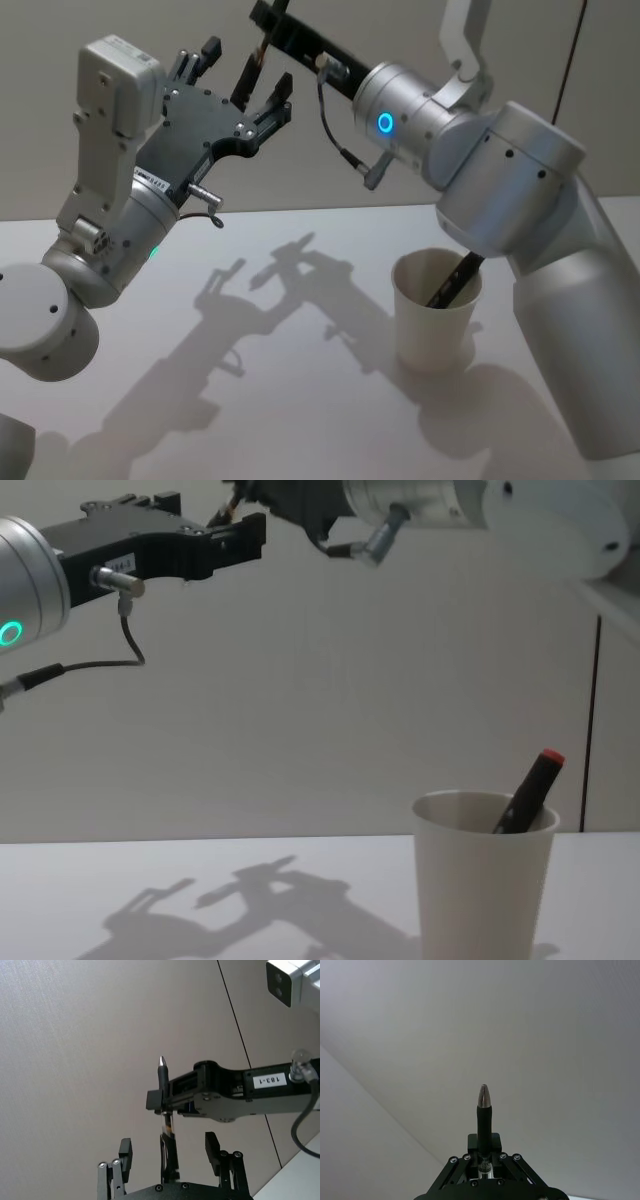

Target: Place the pen into the pen holder.

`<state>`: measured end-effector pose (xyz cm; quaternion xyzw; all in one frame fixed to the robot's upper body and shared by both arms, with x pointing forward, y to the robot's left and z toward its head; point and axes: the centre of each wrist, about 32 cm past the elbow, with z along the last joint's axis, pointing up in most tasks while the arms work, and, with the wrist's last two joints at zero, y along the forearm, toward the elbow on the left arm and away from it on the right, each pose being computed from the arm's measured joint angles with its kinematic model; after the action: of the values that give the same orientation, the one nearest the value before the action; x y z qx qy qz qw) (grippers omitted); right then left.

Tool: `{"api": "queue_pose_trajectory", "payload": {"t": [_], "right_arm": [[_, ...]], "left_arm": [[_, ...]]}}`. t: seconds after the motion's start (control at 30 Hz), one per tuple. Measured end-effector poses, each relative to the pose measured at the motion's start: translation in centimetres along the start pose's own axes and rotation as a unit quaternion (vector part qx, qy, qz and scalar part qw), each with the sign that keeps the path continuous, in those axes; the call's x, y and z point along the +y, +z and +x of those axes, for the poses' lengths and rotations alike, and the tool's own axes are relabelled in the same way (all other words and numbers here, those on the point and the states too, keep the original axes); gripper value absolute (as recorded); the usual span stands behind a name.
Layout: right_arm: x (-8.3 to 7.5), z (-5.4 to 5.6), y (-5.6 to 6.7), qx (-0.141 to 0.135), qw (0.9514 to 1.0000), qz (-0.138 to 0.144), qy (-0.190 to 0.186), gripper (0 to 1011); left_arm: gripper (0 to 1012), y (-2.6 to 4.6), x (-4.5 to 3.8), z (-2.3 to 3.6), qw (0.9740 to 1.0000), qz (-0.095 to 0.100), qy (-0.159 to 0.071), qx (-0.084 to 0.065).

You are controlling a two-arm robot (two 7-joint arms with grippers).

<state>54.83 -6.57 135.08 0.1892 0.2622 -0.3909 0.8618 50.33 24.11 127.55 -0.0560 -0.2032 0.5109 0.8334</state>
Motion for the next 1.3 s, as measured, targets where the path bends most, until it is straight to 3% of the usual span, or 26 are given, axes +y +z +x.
{"api": "queue_pose_trajectory", "payload": {"t": [0.17,0.53,0.77,1.0,1.2,1.3], "right_arm": [[0.1,-0.3,0.8,-0.006,0.9996,0.027,0.003,130],[-0.4,0.1,3.6,-0.028,0.9944,0.102,-0.005,131],[-2.2,1.3,5.8,-0.056,0.9879,0.141,-0.031,131],[-4.6,2.5,6.7,-0.090,0.9836,0.147,-0.054,130],[-6.7,3.3,6.7,-0.119,0.9819,0.135,-0.058,130],[-8.1,3.6,6.5,-0.137,0.9811,0.126,-0.054,130]], "left_arm": [[1000,0.00,0.00,0.00,1.0000,0.000,0.000,0.000],[1001,-0.01,0.00,0.00,1.0000,0.001,0.000,0.000],[1001,0.02,0.01,0.08,1.0000,0.001,0.001,-0.001],[1000,0.43,-0.05,0.79,0.9997,-0.001,0.021,-0.014],[1000,0.98,-0.41,1.62,0.9984,-0.007,0.047,-0.031],[1001,1.37,-1.10,2.45,0.9962,-0.015,0.072,-0.046]]}}
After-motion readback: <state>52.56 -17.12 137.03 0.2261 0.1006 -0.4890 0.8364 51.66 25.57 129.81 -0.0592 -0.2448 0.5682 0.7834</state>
